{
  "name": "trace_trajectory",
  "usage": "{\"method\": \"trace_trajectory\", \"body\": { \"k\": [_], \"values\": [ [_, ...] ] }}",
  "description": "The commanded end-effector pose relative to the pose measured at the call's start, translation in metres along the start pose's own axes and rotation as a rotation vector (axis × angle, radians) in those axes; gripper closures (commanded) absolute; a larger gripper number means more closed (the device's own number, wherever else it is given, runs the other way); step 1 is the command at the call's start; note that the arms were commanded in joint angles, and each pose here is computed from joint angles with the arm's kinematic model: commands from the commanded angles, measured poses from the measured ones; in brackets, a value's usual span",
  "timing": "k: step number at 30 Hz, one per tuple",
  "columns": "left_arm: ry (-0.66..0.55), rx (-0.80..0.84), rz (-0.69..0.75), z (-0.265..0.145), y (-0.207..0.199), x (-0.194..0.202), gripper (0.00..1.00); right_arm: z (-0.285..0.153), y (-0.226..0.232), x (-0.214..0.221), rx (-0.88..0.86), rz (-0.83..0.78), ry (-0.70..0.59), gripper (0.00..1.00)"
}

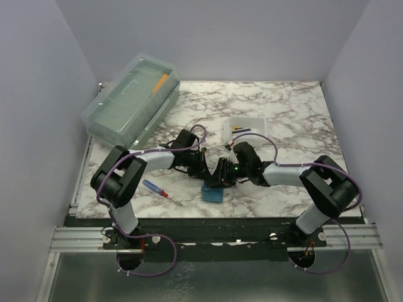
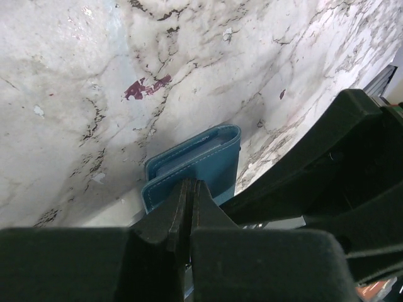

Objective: Put the credit cards into the card holder
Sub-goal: Close the card holder at the center of the board.

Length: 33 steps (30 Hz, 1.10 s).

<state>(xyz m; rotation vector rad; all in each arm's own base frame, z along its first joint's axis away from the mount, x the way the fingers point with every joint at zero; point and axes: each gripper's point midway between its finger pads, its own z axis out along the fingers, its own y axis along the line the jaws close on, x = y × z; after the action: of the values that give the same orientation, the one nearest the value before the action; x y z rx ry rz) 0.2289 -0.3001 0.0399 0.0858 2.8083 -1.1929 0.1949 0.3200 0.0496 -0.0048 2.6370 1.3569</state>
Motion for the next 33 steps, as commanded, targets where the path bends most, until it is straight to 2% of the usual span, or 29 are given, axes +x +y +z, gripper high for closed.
{"method": "trace_trajectory", "body": {
  "k": [1,11,14,28,33],
  "values": [
    [0.001,-0.061,-0.018,0.003,0.018,0.006,1.00,0.001,0.011,-0.003,0.008,-0.039,-0.009,0.64],
    [-0.004,-0.064,-0.008,0.001,0.017,0.005,1.00,0.007,-0.002,-0.001,0.069,-0.020,0.003,0.70],
    [-0.003,-0.063,-0.010,0.001,0.017,0.005,1.00,0.006,-0.003,0.001,0.068,-0.020,0.003,0.75],
    [-0.010,-0.064,-0.003,0.000,0.016,0.004,1.00,0.012,0.003,0.000,0.045,-0.028,0.017,0.82],
    [-0.010,-0.066,-0.002,0.000,0.017,0.005,1.00,0.010,0.005,-0.002,0.050,-0.033,0.002,0.97]
  ]
}}
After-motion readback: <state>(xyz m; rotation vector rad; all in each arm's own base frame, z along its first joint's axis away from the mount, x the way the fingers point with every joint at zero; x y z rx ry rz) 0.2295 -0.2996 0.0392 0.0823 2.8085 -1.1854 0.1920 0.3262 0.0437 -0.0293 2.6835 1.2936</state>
